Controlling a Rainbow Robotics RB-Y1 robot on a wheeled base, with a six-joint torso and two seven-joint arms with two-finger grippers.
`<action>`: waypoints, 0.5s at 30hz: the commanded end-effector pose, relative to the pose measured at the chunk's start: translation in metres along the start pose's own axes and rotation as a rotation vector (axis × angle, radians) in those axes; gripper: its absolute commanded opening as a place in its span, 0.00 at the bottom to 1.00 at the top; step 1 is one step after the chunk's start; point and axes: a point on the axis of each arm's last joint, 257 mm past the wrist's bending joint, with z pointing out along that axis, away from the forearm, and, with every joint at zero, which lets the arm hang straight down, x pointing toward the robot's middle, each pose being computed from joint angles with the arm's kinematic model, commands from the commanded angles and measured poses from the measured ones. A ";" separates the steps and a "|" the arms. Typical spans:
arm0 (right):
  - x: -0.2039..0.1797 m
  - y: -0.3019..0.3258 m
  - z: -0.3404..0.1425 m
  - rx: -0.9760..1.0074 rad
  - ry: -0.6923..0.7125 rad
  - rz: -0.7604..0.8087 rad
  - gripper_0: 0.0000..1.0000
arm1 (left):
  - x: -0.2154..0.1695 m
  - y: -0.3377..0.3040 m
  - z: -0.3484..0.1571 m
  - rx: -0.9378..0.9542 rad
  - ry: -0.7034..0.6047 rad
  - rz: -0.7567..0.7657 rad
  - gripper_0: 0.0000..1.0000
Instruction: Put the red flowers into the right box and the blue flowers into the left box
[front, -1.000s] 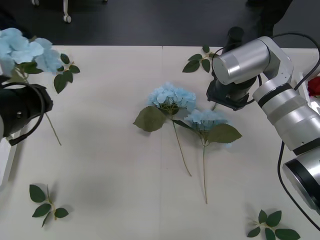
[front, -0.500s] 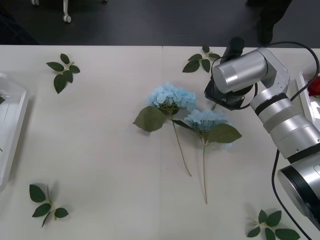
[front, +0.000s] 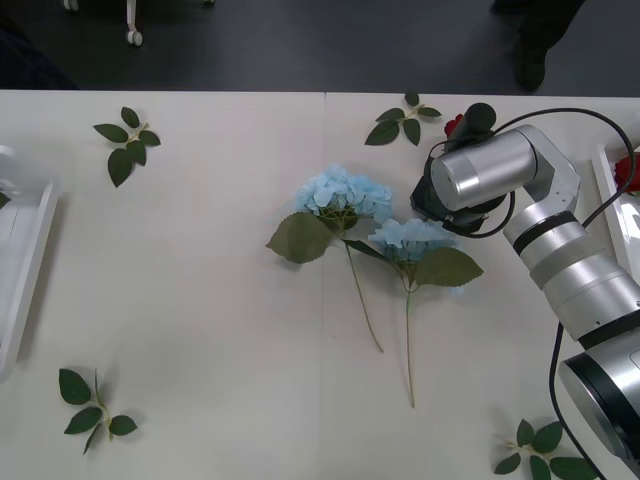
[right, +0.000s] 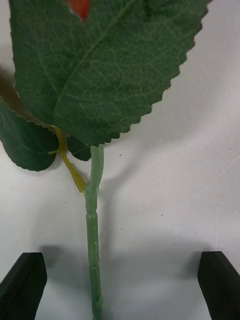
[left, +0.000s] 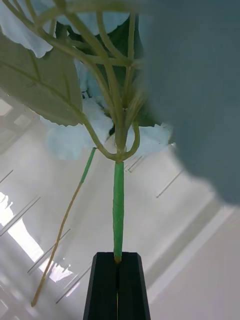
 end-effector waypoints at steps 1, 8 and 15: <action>-0.002 0.011 -0.004 -0.028 -0.010 -0.005 0.89 | -0.030 0.018 0.004 0.001 -0.043 0.044 0.01; 0.003 0.007 -0.001 -0.027 0.003 -0.015 0.00 | -0.030 0.024 0.010 0.015 -0.034 0.049 0.09; 0.007 -0.004 0.002 -0.004 0.012 -0.043 0.00 | -0.026 0.017 0.010 0.035 -0.026 0.055 1.00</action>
